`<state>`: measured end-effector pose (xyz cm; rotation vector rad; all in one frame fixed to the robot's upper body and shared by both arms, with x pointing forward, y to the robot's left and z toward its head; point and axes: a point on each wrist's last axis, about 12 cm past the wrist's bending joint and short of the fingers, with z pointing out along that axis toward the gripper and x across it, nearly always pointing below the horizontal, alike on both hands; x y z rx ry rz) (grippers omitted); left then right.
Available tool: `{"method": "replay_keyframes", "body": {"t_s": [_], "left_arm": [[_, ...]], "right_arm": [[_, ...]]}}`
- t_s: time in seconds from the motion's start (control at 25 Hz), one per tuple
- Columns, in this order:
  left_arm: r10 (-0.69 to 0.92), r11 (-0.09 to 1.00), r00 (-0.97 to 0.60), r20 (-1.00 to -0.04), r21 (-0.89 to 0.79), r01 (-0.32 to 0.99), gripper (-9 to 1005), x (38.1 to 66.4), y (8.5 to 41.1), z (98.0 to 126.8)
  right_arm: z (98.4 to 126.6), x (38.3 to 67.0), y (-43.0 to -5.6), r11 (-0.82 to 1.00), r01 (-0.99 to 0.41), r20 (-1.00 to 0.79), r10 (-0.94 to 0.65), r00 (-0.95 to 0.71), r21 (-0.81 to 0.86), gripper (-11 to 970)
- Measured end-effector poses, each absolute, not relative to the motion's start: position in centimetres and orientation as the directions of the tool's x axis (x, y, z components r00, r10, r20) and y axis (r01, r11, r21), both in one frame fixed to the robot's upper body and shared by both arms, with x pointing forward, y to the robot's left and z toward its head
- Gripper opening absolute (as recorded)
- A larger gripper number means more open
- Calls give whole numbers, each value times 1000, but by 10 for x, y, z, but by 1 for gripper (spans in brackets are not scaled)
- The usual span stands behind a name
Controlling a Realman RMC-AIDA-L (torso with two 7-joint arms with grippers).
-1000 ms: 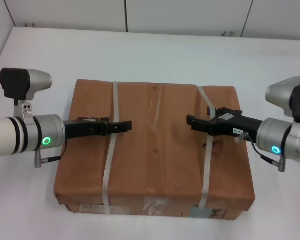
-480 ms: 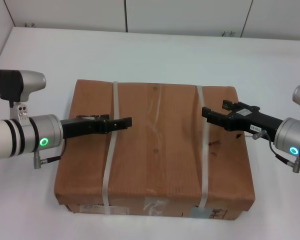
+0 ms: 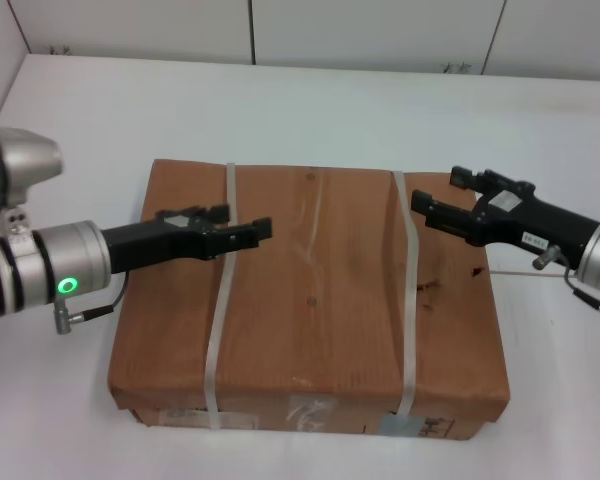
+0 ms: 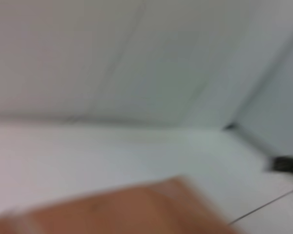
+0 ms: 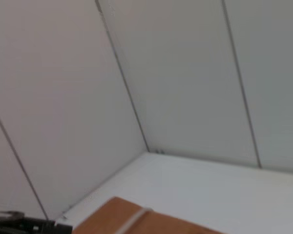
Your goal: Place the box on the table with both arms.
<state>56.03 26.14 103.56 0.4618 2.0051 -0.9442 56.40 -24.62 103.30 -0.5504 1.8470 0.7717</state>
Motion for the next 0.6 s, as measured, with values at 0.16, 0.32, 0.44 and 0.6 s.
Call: {"method": "replay_keyframes", "body": {"t_s": [0.16, 0.32, 0.44, 0.6], "left_arm": [[-56, 448, -341, -939, -328, 831, 881, 532, 265, 1059], [-92, 332, -183, -979, -203, 921, 881, 511, 276, 1075], [-94, 301, -156, -983, -177, 937, 880, 507, 284, 1080], [-84, 286, -158, -984, -176, 942, 880, 506, 286, 1082]], "right_arm": [[1051, 563, -249, 598, -779, -953, -79, -292, 189, 836], [1073, 552, -245, 381, -919, -974, -145, -172, 105, 835], [1084, 544, -241, 242, -967, -980, -158, -118, 78, 835], [1092, 536, -240, 144, -987, -983, -154, -99, 77, 835]]}}
